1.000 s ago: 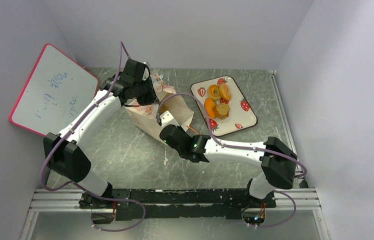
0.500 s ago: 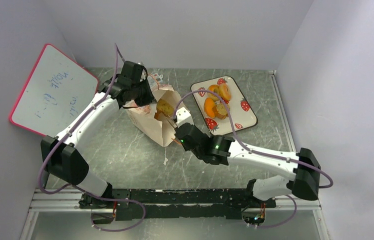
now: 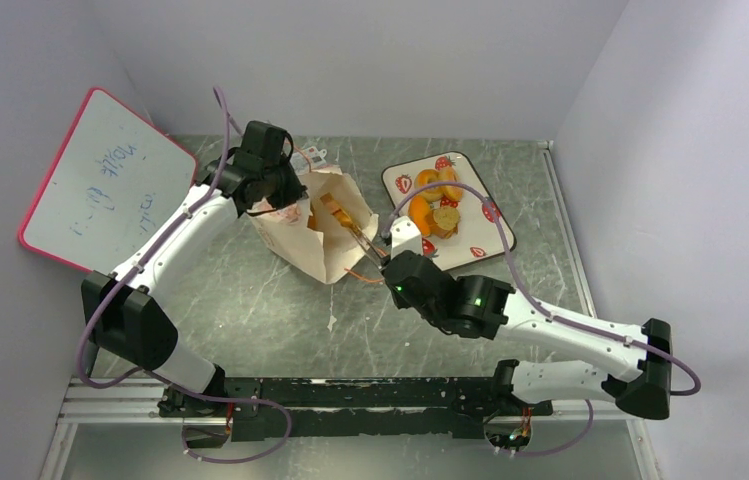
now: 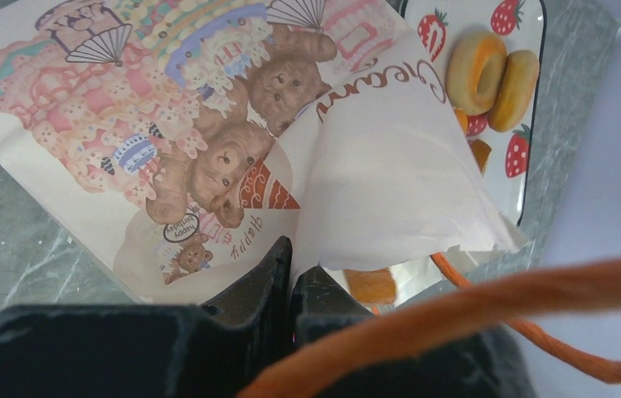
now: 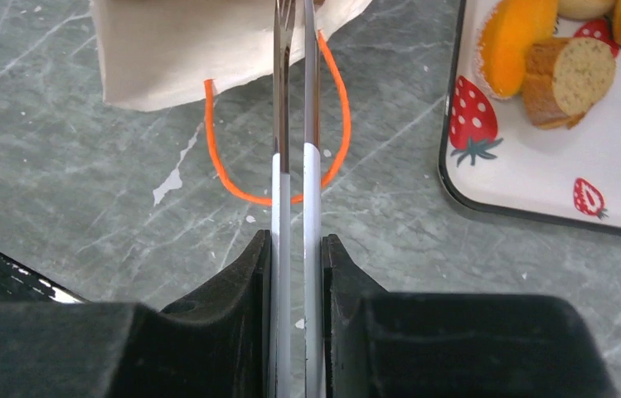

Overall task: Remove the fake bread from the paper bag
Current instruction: Take out the fake bread from the paper bag.

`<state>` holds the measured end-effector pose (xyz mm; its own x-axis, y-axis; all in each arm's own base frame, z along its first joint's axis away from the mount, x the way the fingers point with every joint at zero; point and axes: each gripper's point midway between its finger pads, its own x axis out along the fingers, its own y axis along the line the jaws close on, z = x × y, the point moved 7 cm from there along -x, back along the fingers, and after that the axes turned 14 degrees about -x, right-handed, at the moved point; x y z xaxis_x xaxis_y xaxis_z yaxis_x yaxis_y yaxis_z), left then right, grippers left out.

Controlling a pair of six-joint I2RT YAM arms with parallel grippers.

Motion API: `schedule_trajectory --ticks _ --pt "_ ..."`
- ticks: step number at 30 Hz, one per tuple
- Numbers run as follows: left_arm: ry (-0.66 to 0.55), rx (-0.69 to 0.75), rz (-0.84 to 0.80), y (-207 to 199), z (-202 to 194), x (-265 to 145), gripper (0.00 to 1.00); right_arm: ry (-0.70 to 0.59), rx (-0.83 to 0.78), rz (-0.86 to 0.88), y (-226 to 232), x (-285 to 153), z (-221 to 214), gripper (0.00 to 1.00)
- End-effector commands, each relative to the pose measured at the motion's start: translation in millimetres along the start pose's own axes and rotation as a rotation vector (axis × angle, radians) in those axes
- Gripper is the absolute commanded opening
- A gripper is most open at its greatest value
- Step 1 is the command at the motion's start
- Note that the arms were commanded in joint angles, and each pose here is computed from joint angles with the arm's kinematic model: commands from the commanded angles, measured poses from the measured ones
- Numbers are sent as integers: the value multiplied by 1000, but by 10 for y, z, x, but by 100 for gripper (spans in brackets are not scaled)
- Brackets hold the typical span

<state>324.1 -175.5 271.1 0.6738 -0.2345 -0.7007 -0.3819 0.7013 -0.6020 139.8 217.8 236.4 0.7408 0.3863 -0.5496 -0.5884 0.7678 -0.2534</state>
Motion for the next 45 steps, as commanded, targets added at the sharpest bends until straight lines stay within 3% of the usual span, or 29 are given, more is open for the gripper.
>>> schedule_trajectory --ticks 1,11,19,28,45 --pt "-97 -45 7 11 165 48 7 -12 55 -107 -194 -183 102 0" --pt "-75 -8 -28 112 93 38 7 24 60 -366 -524 -228 123 0" --pt "-62 16 -54 141 88 0 7 58 153 -443 -1062 -114 75 0" --pt "-81 -19 -42 164 208 -7 7 -11 200 -272 -977 -208 167 0" --pt "-153 -116 34 185 238 77 7 -241 203 28 -827 -804 570 0"
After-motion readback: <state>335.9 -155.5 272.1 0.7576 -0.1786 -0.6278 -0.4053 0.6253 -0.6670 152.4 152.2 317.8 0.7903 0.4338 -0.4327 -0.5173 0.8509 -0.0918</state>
